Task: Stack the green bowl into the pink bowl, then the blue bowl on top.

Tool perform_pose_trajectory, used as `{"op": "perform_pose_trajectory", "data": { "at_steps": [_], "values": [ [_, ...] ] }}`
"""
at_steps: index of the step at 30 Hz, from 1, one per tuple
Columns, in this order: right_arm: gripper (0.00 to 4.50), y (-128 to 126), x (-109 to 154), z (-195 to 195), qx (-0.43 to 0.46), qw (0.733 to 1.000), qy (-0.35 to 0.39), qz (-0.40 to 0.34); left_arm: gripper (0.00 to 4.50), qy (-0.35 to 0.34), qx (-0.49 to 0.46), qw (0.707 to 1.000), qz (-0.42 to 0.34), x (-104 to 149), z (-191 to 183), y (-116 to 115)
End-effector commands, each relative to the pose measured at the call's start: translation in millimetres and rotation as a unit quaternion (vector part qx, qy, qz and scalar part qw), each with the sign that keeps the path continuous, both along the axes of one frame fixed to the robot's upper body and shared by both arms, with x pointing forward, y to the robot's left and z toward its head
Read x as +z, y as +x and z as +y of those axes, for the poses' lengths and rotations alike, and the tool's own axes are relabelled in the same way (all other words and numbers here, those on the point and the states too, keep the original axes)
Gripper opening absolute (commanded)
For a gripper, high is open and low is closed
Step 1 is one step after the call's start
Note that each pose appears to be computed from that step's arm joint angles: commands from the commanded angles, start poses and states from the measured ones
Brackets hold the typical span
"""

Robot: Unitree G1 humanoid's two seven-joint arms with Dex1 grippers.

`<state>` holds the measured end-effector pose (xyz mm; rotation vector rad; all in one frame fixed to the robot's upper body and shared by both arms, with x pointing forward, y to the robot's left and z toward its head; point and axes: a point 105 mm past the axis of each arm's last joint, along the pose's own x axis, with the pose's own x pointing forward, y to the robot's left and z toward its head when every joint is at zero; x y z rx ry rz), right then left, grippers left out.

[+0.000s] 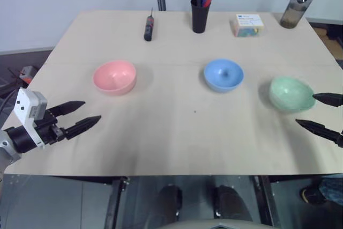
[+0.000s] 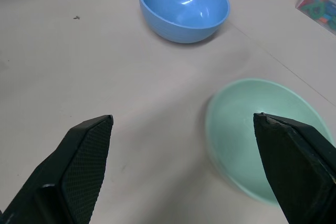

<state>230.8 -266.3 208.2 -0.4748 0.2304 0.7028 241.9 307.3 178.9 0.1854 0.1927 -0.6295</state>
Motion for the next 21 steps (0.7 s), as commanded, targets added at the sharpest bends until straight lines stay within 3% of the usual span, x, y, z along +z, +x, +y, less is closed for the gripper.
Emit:
{"op": "perform_pose_trajectory", "data": {
  "at_steps": [1, 4, 13, 18, 21],
  "values": [
    [4.49, 2, 7, 3, 0.006, 1.000, -0.009, -0.014, 4.08, 0.012, -0.008, 0.999, -0.039, 17, -7, 10],
    [4.49, 7, 5, 16, 0.017, 0.999, -0.003, -0.028, 4.08, 0.022, -0.015, 0.998, -0.062, 18, -25, 30],
    [4.49, 22, 0, 61, 0.080, 0.995, 0.034, -0.055, 4.08, 0.103, 0.042, 0.986, -0.125, 23, -41, 59],
    [4.49, 32, -4, 109, 0.140, 0.985, 0.070, -0.075, 4.08, 0.245, 0.066, 0.962, -0.105, 23, -42, 74],
    [4.49, 37, -9, 136, 0.174, 0.978, 0.083, -0.080, 4.08, 0.294, 0.059, 0.949, -0.101, 25, -46, 80]
  ]
}}
